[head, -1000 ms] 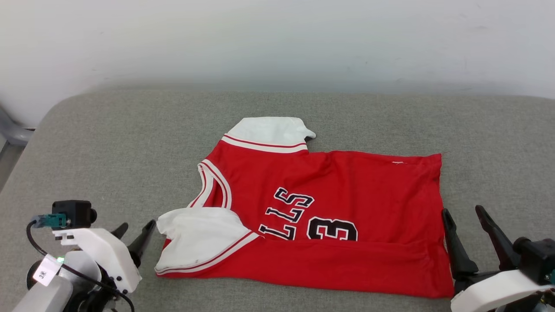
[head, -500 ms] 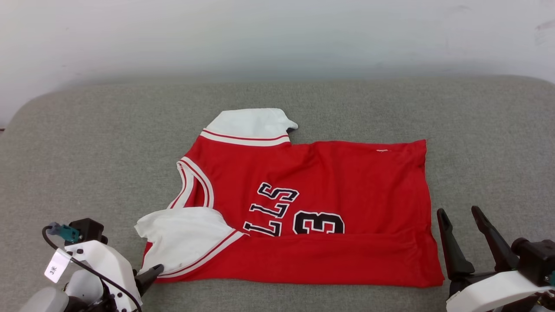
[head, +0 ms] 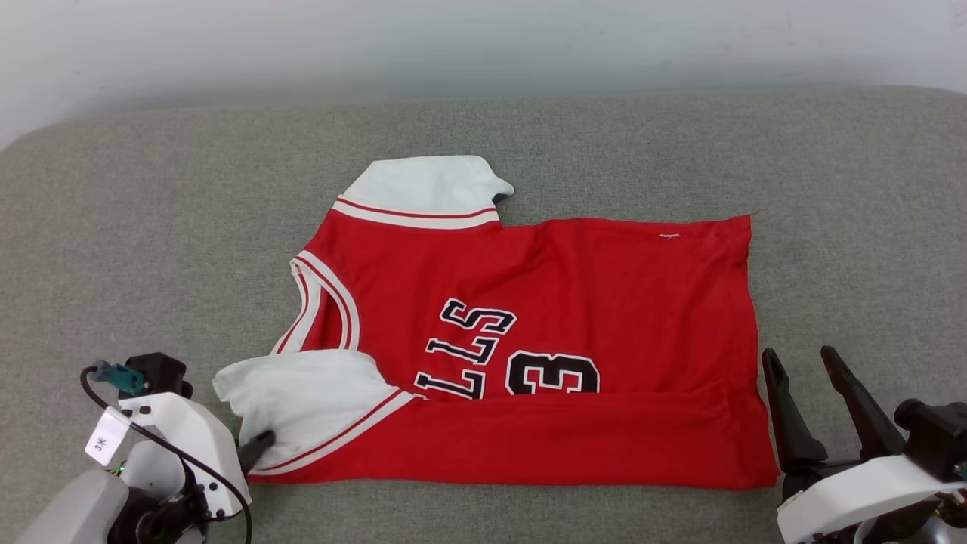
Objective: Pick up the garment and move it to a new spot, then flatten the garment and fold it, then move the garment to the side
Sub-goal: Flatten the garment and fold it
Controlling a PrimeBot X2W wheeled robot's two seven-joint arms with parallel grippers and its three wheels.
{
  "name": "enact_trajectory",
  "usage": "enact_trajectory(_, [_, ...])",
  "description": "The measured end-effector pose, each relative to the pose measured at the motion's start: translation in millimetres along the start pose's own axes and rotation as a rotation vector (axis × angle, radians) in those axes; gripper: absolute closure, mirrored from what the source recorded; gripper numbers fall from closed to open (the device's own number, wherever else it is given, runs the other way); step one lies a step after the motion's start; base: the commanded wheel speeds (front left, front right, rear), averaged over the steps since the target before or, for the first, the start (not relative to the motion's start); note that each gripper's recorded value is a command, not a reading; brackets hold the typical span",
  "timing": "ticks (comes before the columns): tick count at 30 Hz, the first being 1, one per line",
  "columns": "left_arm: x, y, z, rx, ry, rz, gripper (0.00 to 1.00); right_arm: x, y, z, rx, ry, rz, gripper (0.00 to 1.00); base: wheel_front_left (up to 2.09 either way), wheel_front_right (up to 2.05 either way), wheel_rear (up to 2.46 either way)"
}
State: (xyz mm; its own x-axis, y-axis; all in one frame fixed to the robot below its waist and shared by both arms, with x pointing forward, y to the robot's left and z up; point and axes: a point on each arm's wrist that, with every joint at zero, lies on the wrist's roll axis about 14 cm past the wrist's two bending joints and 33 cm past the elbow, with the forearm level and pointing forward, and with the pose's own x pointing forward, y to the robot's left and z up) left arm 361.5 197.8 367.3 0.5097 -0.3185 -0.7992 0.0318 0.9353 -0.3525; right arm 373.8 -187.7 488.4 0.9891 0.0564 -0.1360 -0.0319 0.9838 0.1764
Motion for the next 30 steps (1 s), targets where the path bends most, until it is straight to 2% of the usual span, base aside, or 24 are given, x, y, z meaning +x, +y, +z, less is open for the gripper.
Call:
enact_trajectory(9, [5,-3,-2,0.006,-0.006,-0.023,1.0,1,-17,-6,0.032,0.046,-0.049,0.0,0.0,0.0,0.0])
enact_trajectory(13, [0,-5,6,0.025,-0.058,-0.028,1.0,-3,-32,-21,0.062,0.144,-0.089,0.0,0.0,0.0,0.0])
enact_trajectory(19, [-15,-10,27,0.067,-0.154,-0.031,1.0,-17,-56,-54,0.08,0.381,-0.137,0.0,0.0,0.0,0.0])
enact_trajectory(23, [-28,-14,35,0.077,-0.195,-0.035,1.0,-21,-53,-71,0.083,0.518,-0.115,0.0,0.0,0.0,0.0])
enact_trajectory(30, [-35,-18,38,0.085,-0.207,-0.036,1.0,-1,-30,-80,0.047,0.61,-0.027,0.0,0.0,0.0,0.0])
